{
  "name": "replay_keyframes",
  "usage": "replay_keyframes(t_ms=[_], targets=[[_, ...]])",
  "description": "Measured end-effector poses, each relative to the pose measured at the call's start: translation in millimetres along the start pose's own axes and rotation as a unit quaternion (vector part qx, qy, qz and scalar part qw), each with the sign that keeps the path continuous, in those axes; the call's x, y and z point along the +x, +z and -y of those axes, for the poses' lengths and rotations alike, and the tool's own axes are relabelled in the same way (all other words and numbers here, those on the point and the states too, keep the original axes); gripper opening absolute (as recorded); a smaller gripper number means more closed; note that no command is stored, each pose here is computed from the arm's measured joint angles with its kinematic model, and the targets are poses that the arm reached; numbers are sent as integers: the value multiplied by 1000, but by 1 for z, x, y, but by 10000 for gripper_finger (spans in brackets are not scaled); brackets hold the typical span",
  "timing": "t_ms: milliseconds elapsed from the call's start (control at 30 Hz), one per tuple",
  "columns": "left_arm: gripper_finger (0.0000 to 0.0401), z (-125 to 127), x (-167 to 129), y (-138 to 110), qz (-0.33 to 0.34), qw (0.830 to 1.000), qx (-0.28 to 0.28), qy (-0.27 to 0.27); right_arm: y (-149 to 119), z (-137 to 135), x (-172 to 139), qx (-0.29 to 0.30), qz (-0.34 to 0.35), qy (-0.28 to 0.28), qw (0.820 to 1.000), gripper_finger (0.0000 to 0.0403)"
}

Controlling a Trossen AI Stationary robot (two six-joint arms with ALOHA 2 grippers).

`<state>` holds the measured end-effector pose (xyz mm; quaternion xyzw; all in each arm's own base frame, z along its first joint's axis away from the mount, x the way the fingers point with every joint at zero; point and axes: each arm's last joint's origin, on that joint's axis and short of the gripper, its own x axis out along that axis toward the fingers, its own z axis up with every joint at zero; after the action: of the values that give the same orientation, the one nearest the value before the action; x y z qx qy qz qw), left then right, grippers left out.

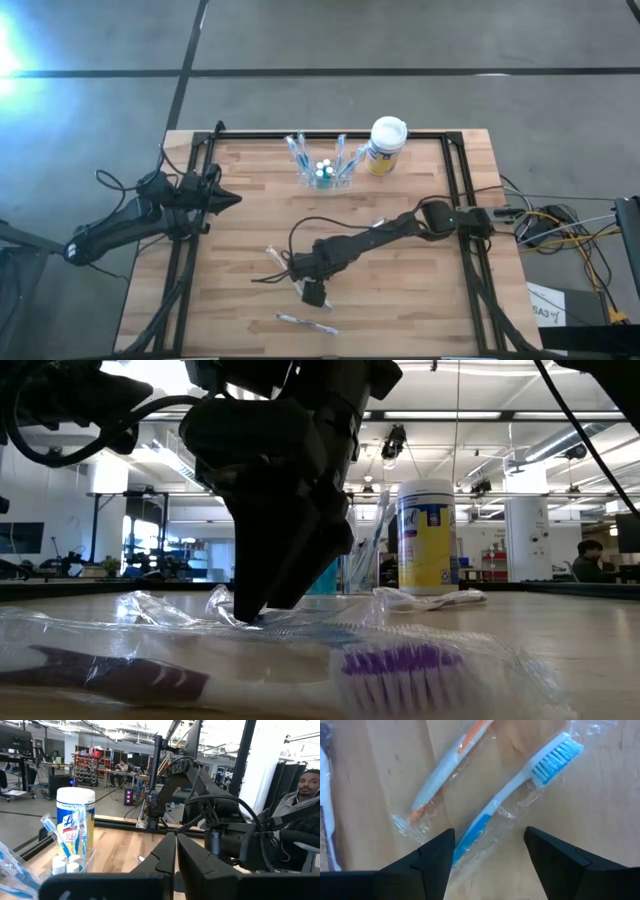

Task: Pick & Place toothbrushing station
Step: Put the blue toothbrush into the transparent toothbrush holder

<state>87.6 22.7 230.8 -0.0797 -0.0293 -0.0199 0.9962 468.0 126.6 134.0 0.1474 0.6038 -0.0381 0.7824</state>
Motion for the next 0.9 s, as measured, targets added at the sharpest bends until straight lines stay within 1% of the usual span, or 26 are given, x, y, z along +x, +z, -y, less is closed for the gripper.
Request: replay_keyframes(t_ms=[67, 167, 400, 533, 633, 700, 833, 900], targets=[[23, 0, 0, 0, 0, 1000, 0, 0, -1, 1, 1, -9, -4, -3, 1000, 230], [21, 0, 0, 0, 0, 1000, 0, 0, -2, 2, 1, -15, -7, -7, 1000, 195], [12, 0, 0, 0, 0, 1000, 0, 0, 1, 1, -4, -19, -11, -13, 1000, 85], [12, 0, 0, 0, 0, 1000, 0, 0, 1, 0, -11, -31, -11, -17, 999, 25], [15, 0, 0, 0, 1, 1000, 0, -1, 0, -5, -25, -41, -4, -12, 999, 20], [17, 0, 0, 1, 5, 1000, 2, -2, -2, -9, -43, -46, 10, -20, 999, 20], [14, 1, 0, 3, 14, 1000, 6, -4, -7, -23, -85, -83, 72, -40, 993, 20], [12, 1, 0, 3, 13, 1000, 5, -4, -12, -31, -109, -108, 117, -54, 986, 20]])
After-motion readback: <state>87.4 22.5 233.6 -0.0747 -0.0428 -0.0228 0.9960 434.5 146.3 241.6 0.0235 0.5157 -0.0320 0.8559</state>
